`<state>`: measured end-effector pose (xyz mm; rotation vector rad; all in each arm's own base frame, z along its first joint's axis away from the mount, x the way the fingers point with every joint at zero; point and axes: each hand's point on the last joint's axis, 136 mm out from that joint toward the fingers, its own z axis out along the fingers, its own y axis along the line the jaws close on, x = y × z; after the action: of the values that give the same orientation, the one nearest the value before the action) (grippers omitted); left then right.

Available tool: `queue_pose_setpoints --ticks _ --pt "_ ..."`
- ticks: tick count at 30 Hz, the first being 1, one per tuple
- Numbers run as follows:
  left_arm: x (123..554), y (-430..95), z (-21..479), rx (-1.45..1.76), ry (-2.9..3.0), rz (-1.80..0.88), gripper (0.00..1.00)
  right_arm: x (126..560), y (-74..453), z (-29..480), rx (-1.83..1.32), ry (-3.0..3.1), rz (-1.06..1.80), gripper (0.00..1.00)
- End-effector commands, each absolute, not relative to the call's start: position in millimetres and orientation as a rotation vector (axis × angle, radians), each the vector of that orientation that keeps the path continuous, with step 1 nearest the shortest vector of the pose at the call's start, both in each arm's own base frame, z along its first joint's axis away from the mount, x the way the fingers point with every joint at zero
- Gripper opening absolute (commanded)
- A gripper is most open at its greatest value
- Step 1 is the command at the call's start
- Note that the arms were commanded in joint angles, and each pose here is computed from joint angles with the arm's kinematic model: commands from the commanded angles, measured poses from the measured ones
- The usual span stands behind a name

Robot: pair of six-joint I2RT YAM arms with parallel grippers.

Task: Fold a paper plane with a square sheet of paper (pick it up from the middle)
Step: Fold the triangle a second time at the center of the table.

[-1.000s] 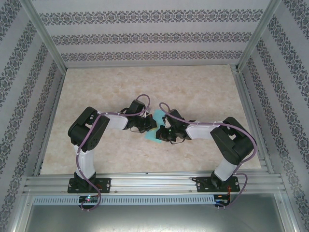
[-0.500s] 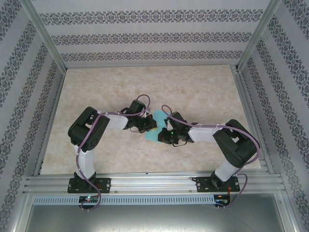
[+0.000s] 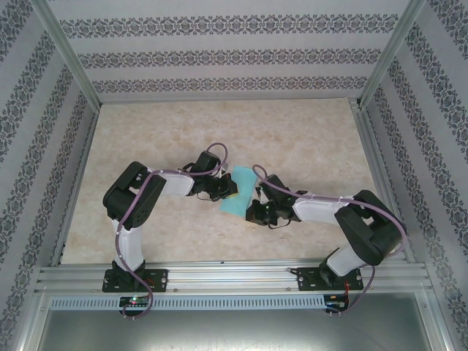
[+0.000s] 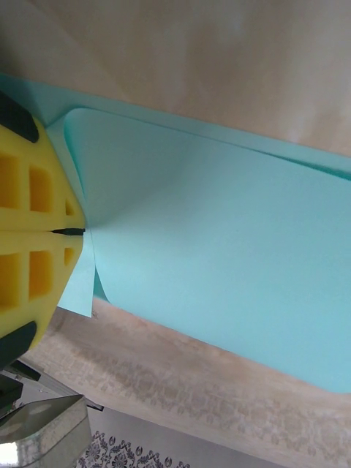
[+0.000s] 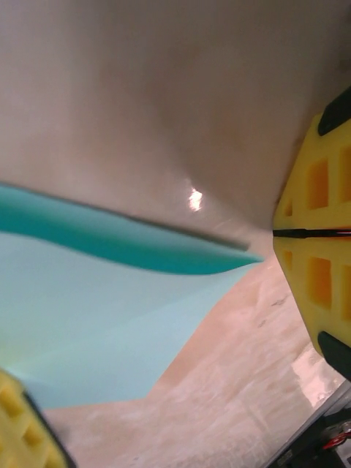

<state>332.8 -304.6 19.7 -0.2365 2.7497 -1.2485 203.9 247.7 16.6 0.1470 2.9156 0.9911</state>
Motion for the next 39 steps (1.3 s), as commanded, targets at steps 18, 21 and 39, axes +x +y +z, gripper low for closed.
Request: queue_pose_setpoints --ticks 18,21,39 --pt "314.5 -290.9 -13.5 -0.277 2.877 -1.142 0.0 252.2 279.5 32.2 0.281 2.852 1.046 0.1" --pt "315.3 -292.3 -12.1 -0.27 2.871 -1.153 0.0 242.9 270.3 9.2 0.296 2.917 0.995 0.1" --pt "323.0 -294.5 3.9 -0.218 2.815 -1.159 0.0 207.8 245.1 -38.5 0.328 3.053 0.903 0.01"
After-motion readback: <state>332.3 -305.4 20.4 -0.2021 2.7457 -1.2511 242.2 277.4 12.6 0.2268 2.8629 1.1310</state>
